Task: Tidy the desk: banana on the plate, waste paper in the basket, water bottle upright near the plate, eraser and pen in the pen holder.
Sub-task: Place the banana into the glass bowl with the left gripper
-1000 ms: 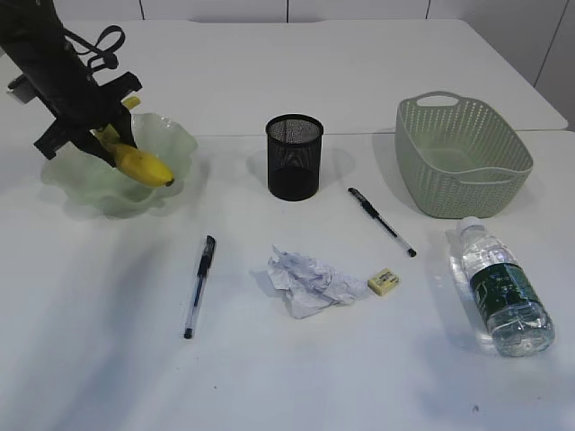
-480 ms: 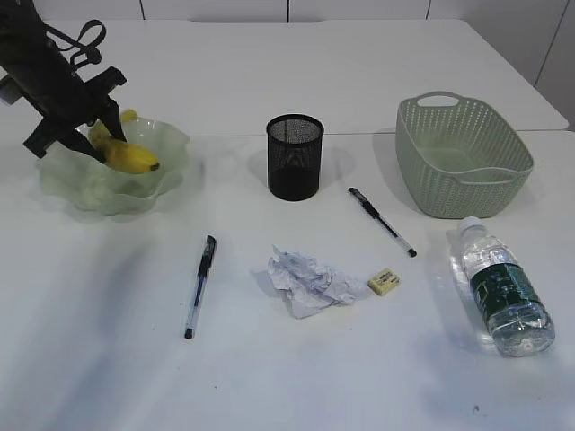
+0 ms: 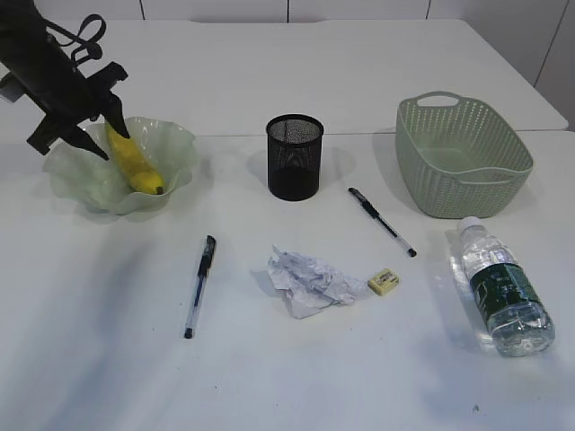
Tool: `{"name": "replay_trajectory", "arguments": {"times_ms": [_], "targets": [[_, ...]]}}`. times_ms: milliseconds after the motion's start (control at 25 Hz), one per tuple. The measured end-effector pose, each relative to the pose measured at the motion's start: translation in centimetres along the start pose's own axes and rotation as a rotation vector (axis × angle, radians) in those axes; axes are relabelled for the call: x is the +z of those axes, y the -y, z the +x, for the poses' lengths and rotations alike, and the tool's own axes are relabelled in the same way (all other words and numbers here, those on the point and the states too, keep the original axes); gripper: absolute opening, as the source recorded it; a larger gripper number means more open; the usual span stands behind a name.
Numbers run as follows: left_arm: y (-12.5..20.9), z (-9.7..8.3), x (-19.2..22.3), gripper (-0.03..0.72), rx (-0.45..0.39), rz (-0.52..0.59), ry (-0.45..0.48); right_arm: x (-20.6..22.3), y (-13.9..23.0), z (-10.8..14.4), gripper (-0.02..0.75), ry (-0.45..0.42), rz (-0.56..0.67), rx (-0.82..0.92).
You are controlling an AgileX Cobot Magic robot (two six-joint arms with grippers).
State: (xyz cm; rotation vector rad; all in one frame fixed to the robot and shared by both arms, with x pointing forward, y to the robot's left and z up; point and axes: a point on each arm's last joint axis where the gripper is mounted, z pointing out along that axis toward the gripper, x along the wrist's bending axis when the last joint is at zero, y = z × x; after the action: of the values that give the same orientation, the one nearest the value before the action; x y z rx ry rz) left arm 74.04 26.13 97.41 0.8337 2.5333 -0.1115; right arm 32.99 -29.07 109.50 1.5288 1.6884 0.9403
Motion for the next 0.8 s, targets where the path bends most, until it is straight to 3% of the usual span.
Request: {"name": "replay_trajectory", "arguments": {"times_ms": [200,400,560,800], "targets": [[-0.3,-0.9,-1.7,0.323,0.062,-0.007,-0.008,0.0,0.0,0.0,0.580,0.000,0.000,0.000],[-0.7,-1.8,-4.5,0.323,0.340,-0.053,-0.107,0.0,0.0,0.0,0.580,0.002,0.000,-0.003],[0.6,-2.7,-5.6,0.323,0.696,-0.107,-0.217,0.0,-0.1,0.0,0.580,0.004,-0.009,-0.004],[4.3,-5.0,-8.2,0.309,0.827,-0.081,-0.126,0.0,-0.2,0.1,0.580,-0.007,-0.023,0.008]]}}
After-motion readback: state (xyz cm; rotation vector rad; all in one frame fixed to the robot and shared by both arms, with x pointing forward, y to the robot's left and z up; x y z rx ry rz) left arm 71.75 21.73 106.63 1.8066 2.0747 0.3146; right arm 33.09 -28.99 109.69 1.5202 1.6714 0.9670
